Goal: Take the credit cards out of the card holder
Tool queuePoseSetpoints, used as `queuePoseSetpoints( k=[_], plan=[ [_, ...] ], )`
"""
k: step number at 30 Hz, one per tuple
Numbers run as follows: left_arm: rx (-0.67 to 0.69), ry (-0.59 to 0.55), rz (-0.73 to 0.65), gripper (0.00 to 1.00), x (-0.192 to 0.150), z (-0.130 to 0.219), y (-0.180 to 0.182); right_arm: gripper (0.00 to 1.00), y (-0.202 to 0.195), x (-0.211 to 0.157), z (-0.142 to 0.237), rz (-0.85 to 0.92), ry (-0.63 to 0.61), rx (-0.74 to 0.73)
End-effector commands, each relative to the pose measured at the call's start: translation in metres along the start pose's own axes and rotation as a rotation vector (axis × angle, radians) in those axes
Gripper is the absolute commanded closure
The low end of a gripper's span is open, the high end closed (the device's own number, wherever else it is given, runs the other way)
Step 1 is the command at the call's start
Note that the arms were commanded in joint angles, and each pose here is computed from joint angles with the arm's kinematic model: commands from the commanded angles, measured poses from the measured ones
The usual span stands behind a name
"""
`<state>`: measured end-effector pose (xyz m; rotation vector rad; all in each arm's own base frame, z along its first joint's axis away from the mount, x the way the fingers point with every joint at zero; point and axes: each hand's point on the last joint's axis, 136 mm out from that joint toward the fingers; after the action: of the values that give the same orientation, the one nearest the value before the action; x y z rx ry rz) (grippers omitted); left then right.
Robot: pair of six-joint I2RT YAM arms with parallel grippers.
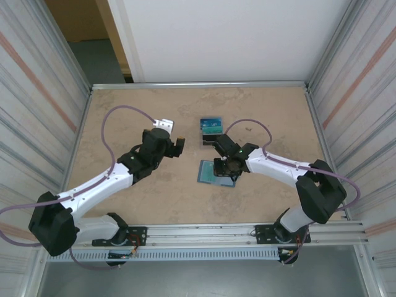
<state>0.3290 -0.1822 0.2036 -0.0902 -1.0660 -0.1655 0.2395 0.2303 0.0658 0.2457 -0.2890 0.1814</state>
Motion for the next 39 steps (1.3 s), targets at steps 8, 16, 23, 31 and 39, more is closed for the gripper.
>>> queuePoseSetpoints(
  k=[8,16,23,31,39],
  plan=[
    [0.031,-0.032,-0.029,0.01,0.012,0.001,-0.003,0.76,-0.047,-0.019,0.014,-0.056,-0.011,-0.164],
    [0.048,-0.031,-0.040,0.01,0.008,-0.002,-0.001,0.76,-0.068,-0.026,0.027,-0.066,-0.011,-0.251],
    [0.051,-0.006,-0.050,0.01,-0.003,-0.010,-0.001,0.78,-0.034,-0.006,0.036,-0.073,-0.075,-0.106],
    [0.054,0.020,-0.015,0.01,-0.015,-0.013,0.007,0.69,0.013,0.018,0.004,-0.091,-0.056,0.067],
    [0.045,0.018,0.035,0.01,-0.014,-0.011,0.018,0.59,0.014,0.023,-0.030,-0.081,0.013,0.022]
  ],
)
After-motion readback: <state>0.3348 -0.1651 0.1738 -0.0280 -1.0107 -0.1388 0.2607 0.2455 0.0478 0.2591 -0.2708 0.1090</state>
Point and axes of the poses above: each hand's point on the last joint's axis, 136 mm out from that joint toward the fingers, its own z axis back along the fingers, its own y axis along the line the jaws close on, x = y × z, and after that the axes turned 7 degrees about z, right-handed
